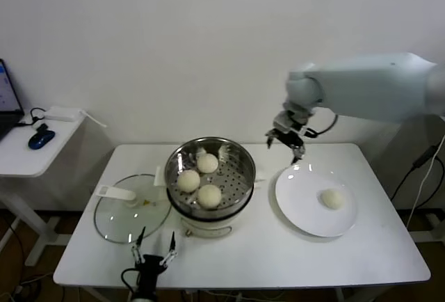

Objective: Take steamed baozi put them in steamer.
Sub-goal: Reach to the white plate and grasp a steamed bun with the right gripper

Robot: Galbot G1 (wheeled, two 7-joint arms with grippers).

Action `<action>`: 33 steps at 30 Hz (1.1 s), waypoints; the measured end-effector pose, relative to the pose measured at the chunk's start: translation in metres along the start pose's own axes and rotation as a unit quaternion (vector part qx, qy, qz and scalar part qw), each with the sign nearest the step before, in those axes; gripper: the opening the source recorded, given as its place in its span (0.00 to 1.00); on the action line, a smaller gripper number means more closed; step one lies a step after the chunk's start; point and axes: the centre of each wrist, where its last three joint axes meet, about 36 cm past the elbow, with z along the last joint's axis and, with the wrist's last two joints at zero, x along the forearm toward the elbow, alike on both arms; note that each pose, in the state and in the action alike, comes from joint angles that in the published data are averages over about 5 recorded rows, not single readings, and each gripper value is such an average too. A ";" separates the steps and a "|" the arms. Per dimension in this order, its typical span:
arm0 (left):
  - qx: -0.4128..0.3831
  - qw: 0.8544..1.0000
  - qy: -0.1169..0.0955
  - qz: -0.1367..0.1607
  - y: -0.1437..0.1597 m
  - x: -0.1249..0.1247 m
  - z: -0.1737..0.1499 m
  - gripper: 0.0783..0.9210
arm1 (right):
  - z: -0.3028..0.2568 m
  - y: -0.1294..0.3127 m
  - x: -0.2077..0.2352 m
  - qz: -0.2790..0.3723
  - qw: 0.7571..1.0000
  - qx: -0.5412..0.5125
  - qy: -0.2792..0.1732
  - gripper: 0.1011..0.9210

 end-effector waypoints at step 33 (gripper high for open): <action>-0.017 1.000 0.020 0.004 -0.002 0.011 0.017 0.88 | 0.120 0.151 -0.183 -0.030 0.957 -0.289 0.022 0.88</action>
